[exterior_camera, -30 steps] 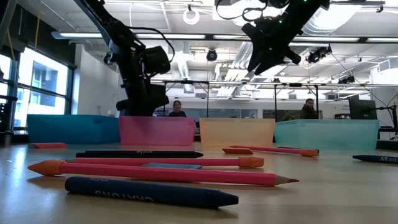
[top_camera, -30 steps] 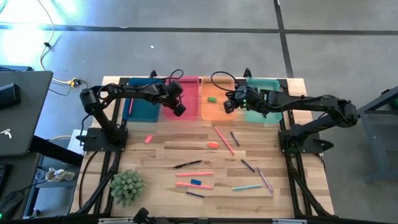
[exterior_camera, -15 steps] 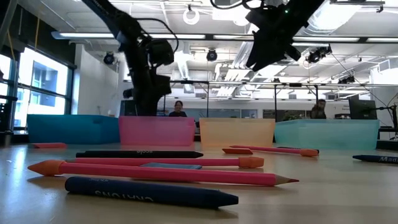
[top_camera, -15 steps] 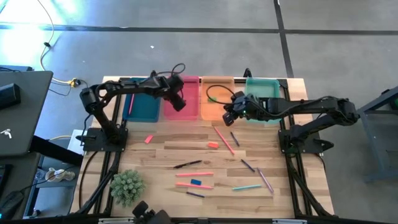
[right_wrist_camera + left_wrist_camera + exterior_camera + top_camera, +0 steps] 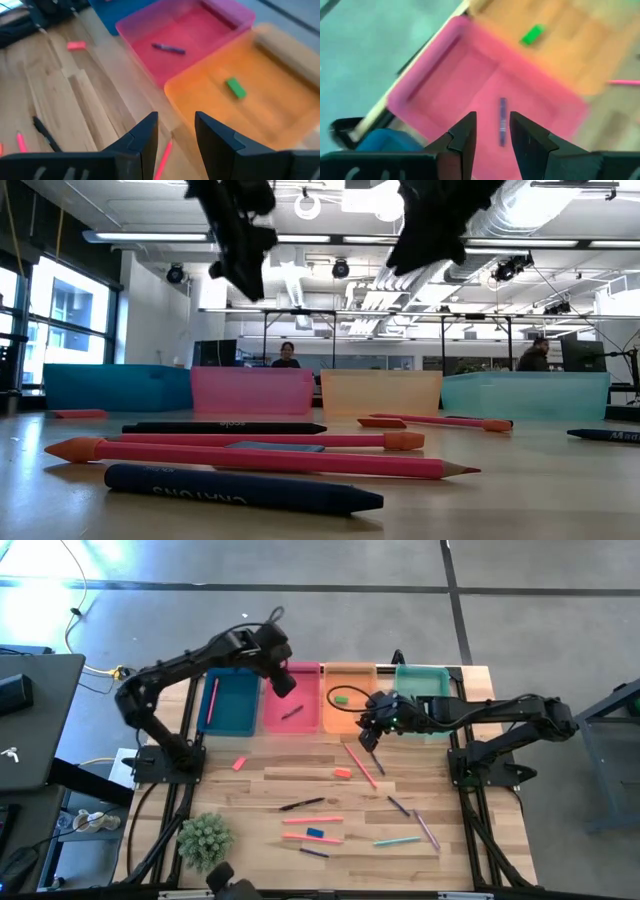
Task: Sort crayons/erasers/pens/pencils in bins
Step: Put the orange eraser into the orange bin
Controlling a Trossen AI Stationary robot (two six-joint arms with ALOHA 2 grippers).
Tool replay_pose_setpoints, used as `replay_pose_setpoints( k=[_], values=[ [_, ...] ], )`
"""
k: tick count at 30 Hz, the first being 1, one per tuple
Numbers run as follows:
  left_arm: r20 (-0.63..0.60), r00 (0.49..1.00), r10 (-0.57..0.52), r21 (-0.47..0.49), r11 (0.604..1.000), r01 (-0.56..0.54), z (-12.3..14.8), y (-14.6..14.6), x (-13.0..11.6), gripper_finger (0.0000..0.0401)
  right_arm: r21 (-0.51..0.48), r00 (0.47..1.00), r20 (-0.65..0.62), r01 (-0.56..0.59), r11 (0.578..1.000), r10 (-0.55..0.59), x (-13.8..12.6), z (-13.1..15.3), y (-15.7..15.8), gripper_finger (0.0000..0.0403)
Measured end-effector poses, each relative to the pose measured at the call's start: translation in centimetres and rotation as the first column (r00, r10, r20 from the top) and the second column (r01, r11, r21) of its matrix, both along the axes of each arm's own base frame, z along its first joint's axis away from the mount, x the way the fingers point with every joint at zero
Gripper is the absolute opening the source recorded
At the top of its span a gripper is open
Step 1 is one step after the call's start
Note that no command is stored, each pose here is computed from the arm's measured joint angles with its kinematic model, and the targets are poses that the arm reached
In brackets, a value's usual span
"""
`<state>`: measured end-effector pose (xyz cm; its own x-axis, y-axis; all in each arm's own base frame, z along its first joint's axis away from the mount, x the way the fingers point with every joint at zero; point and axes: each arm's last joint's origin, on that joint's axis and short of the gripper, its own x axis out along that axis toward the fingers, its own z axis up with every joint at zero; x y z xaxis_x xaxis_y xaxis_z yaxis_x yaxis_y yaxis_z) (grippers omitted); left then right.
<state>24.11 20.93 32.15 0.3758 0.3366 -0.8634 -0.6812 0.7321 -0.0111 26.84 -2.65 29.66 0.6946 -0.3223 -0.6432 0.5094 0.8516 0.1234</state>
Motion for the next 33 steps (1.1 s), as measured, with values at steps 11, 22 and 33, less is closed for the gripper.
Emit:
replay_pose_setpoints(
  k=[11,22,33],
  values=[
    [0.091,0.992,0.091,-0.105,0.991,-0.082,-0.9,-6.4,-3.6,0.0104,-0.064,0.993,0.046,-0.105,0.992,0.108,0.4,2.9,0.1,0.0122],
    [0.150,0.977,0.153,-0.235,0.965,-0.116,-4.8,-12.2,-3.9,0.0104,-0.037,0.975,0.082,-0.205,0.978,0.208,0.7,3.1,0.7,0.0122],
    [0.117,0.979,0.165,-0.257,0.958,-0.130,-5.5,-15.6,-3.4,0.0104,-0.028,0.951,-0.051,-0.307,0.951,0.306,3.3,-0.2,3.1,0.0122]
  ],
)
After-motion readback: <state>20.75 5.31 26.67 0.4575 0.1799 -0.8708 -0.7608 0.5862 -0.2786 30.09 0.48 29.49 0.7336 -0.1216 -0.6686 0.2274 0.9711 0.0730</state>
